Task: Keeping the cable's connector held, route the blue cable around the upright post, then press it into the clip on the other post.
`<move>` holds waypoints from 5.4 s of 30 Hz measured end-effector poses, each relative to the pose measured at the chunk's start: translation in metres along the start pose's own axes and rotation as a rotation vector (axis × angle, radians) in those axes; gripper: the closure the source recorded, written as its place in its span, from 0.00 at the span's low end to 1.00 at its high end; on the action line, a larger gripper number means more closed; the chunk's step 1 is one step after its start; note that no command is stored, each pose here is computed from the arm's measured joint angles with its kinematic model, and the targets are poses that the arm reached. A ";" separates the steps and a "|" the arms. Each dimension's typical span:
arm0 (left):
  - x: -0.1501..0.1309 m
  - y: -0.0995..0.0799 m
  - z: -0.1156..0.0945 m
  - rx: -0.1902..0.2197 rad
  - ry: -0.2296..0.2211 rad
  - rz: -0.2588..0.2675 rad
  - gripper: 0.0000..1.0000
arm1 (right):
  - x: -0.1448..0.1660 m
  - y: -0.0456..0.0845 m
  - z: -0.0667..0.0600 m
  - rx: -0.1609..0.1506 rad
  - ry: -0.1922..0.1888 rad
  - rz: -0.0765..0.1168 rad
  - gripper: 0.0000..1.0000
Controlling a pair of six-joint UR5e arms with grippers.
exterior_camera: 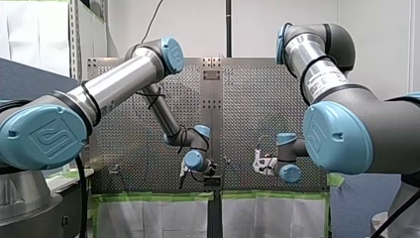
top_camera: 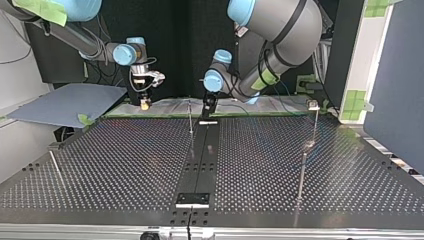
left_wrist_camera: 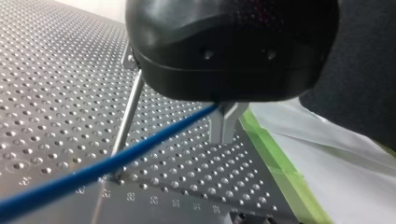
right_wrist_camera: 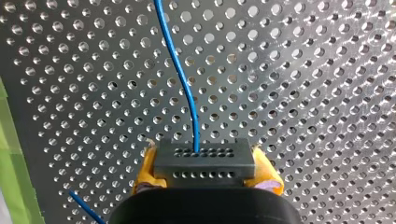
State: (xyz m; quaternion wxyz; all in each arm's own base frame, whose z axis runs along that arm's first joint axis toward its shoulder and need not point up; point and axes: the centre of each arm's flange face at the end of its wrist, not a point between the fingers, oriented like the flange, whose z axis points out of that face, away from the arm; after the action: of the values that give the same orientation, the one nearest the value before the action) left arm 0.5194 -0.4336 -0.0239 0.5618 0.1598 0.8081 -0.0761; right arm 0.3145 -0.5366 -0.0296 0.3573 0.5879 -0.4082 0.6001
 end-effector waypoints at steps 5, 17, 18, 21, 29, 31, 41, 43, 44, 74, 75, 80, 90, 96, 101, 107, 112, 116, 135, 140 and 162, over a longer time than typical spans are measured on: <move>-0.001 0.005 0.002 -0.001 0.001 0.002 0.98 | 0.002 0.005 0.003 -0.010 0.006 -0.001 1.00; -0.009 0.004 0.009 0.043 -0.023 -0.024 0.98 | 0.003 0.019 0.007 -0.034 0.012 -0.007 1.00; -0.012 0.005 0.011 0.039 -0.025 -0.026 0.98 | 0.002 0.020 0.007 -0.036 0.012 -0.007 1.00; -0.019 0.007 0.015 0.016 -0.028 -0.030 0.98 | -0.005 0.022 0.009 -0.038 0.005 -0.007 1.00; -0.031 0.015 0.022 -0.021 -0.040 -0.037 0.98 | -0.014 0.029 0.014 -0.047 -0.010 -0.006 1.00; -0.032 0.017 0.023 -0.023 -0.041 -0.039 0.98 | -0.013 0.031 0.017 -0.050 -0.006 -0.006 1.00; -0.035 0.027 0.028 -0.039 -0.046 -0.045 0.98 | -0.005 0.042 0.031 -0.066 0.005 -0.009 1.00; -0.036 0.029 0.029 -0.039 -0.048 -0.048 0.98 | -0.004 0.043 0.032 -0.067 0.004 -0.009 1.00; -0.036 0.029 0.030 -0.037 -0.050 -0.049 0.98 | -0.003 0.044 0.033 -0.068 0.003 -0.009 1.00; -0.044 0.036 0.037 -0.035 -0.102 -0.104 0.10 | 0.007 0.043 0.048 -0.054 0.010 -0.011 1.00; -0.044 0.036 0.037 -0.034 -0.102 -0.104 0.00 | 0.007 0.043 0.048 -0.053 0.010 -0.011 1.00; -0.048 0.036 0.035 -0.056 -0.102 -0.089 0.00 | 0.006 0.042 0.048 -0.052 0.008 -0.010 1.00; -0.041 0.028 0.023 -0.078 -0.022 0.009 0.00 | 0.005 0.042 0.047 -0.052 -0.002 -0.010 1.00; -0.039 0.014 0.011 -0.054 0.033 0.058 0.00 | 0.005 0.041 0.046 -0.052 -0.009 -0.009 1.00; -0.050 0.001 -0.004 -0.034 0.060 0.077 0.00 | 0.004 0.044 0.046 -0.056 -0.016 -0.008 1.00; -0.061 -0.010 -0.021 -0.009 0.062 0.085 0.00 | 0.004 0.045 0.045 -0.057 -0.018 -0.008 1.00; -0.060 -0.015 -0.027 0.005 0.069 0.091 0.00 | 0.004 0.045 0.045 -0.058 -0.017 -0.008 1.00; -0.054 -0.033 -0.038 0.046 0.088 0.107 0.00 | 0.004 0.045 0.045 -0.058 -0.018 -0.007 1.00; -0.049 -0.076 -0.058 0.091 0.073 0.114 0.00 | 0.004 0.045 0.045 -0.058 -0.020 -0.003 1.00; -0.049 -0.079 -0.059 0.090 0.068 0.102 0.00 | 0.004 0.048 0.045 -0.062 -0.020 -0.001 1.00; -0.047 -0.072 -0.072 0.077 0.036 0.079 0.00 | 0.004 0.049 0.045 -0.063 -0.021 0.001 1.00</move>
State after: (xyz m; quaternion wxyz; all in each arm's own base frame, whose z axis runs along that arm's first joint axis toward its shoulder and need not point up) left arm 0.4459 -0.4870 0.0421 0.5433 0.2145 0.8075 -0.0821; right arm 0.2887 -0.5979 -0.0303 0.3709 0.5825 -0.4309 0.5809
